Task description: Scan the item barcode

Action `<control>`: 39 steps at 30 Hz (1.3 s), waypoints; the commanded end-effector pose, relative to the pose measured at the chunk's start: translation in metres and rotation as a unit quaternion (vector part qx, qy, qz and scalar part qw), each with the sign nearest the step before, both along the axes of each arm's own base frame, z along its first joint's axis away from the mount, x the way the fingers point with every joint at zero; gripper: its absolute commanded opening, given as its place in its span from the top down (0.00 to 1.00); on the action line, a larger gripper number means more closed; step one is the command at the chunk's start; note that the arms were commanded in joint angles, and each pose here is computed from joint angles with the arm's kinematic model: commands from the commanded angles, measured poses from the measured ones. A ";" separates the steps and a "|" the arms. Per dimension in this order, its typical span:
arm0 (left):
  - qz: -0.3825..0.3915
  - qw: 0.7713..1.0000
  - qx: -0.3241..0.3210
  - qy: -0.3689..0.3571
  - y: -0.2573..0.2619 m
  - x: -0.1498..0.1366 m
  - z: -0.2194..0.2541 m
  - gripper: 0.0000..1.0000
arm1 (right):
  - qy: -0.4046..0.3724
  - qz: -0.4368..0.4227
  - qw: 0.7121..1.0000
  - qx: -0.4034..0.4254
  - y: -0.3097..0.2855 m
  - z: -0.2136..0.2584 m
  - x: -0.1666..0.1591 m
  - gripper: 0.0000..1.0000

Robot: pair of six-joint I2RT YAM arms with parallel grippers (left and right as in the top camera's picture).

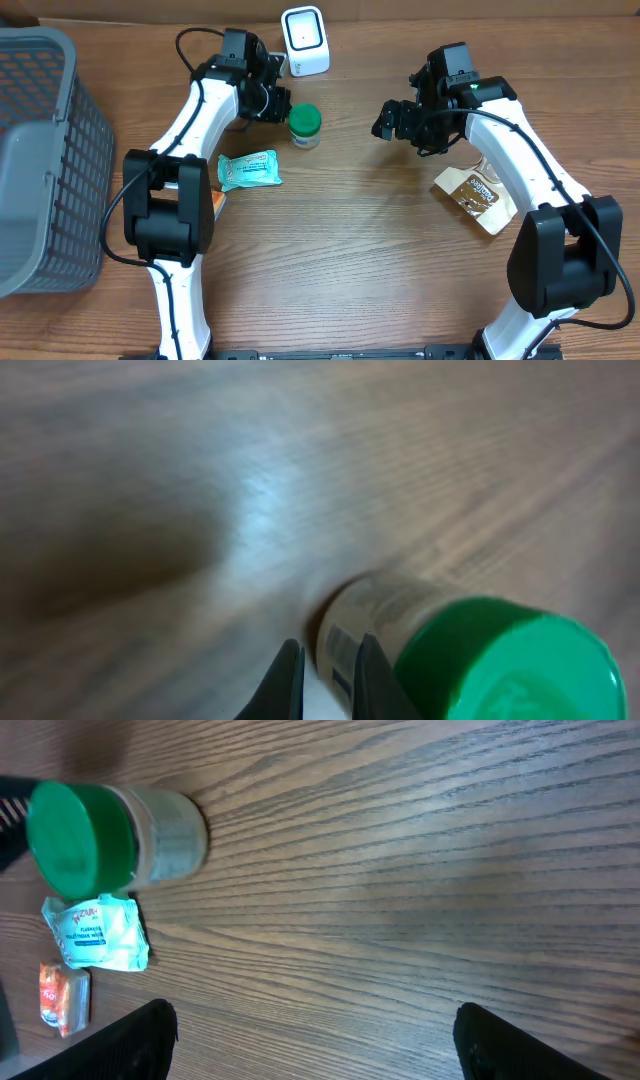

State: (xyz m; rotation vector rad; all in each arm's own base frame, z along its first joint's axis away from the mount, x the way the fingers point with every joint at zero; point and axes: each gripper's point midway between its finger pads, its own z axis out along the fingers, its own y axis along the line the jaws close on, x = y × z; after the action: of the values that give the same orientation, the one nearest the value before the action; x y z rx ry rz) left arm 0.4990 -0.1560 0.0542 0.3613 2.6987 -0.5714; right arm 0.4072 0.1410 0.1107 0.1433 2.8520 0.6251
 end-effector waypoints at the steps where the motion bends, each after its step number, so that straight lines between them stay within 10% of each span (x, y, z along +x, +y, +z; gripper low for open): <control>1: -0.052 0.997 -0.053 0.025 -0.034 -0.023 0.012 0.96 | 0.006 0.002 1.000 0.001 0.002 -0.005 -0.003 0.10; 16: -0.068 0.986 -0.096 0.120 -0.070 -0.075 0.027 0.96 | 0.009 0.003 1.000 0.000 0.002 -0.005 -0.004 0.10; 25: 0.109 0.992 0.009 0.062 0.030 -0.061 0.095 0.96 | 0.001 0.027 1.000 0.004 0.006 -0.004 -0.006 0.09; 39: 0.358 0.890 0.156 0.238 0.182 -0.155 0.034 0.96 | -0.014 0.057 0.998 0.004 0.026 -0.002 -0.008 0.06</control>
State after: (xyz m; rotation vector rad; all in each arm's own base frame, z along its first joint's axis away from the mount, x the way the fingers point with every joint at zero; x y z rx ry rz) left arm 0.3668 0.0086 0.1198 -0.6159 3.0144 -0.0877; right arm 0.4014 0.1675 0.1127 -0.0134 2.8381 0.6565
